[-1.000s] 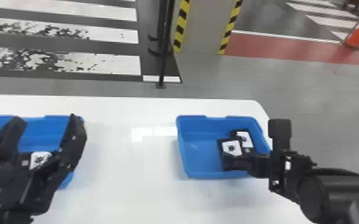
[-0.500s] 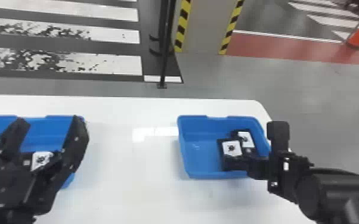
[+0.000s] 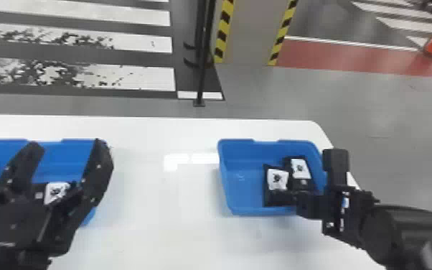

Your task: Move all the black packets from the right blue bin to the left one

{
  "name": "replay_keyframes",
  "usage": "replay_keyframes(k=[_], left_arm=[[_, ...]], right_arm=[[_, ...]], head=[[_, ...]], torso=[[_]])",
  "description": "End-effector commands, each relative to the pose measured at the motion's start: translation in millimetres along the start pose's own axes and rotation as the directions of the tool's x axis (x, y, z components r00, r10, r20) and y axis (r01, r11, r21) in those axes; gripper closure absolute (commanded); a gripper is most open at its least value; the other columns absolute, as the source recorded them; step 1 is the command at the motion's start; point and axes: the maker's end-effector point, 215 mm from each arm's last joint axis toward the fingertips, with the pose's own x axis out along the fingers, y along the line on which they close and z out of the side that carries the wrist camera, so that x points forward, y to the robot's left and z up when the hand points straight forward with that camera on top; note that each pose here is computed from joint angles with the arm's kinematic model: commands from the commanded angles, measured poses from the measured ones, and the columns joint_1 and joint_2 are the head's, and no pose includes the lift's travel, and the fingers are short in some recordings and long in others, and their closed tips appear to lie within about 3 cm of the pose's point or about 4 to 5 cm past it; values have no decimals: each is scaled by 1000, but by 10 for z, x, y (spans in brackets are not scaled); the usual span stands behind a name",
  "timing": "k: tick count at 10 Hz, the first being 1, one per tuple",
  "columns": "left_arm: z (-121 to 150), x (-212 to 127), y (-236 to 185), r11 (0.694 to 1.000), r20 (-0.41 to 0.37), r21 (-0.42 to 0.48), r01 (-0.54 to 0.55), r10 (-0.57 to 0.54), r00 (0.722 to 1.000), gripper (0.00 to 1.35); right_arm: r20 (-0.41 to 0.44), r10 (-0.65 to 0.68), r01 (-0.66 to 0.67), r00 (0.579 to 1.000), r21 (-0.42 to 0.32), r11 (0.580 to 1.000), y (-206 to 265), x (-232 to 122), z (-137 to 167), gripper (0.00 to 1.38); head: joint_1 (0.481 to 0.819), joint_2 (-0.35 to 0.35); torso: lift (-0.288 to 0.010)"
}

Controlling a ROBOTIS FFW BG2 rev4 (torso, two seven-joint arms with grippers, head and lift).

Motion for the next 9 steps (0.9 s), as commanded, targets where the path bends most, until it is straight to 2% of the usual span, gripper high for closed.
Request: replay_keyframes(k=[1,3,4,5,6,7,8,9], left_arm=[[-6,-2,5,1000,0,-2,-1,1,1000,108],[-1,1,-11,1000,7,-13,1,0,1000,104],[8,16,-39,1000,10,-21,5,-5,1000,110],[-58,36,-92,998,-11,-57,16,-17,1000,105],[-174,76,-153,994,-50,-104,39,-44,998,111],[-342,124,-196,988,-110,-146,57,-73,991,111],[-422,171,-248,982,-140,-169,80,-104,985,111],[-396,209,-282,978,-133,-189,90,-116,984,111]], right_arm=[[67,29,-28,997,-6,1000,108,-46,141,1107],[251,111,-104,962,-41,994,434,-291,681,1107],[345,197,-189,918,-56,980,659,-414,977,1107],[445,330,-335,832,-70,939,936,-494,1295,1107],[499,514,-542,698,-102,834,1531,-550,1491,1107],[495,664,-719,560,-108,687,2097,-567,1498,1107],[477,738,-795,477,-124,594,2484,-677,1449,1107],[446,800,-860,401,-118,496,2877,-830,1296,1107]], head=[[695,-202],[695,-186],[695,-172],[695,-149],[695,-118],[695,-102],[695,-46],[695,-1]], torso=[[-140],[-140],[-140],[-140],[-140],[-140],[-140],[-140]])
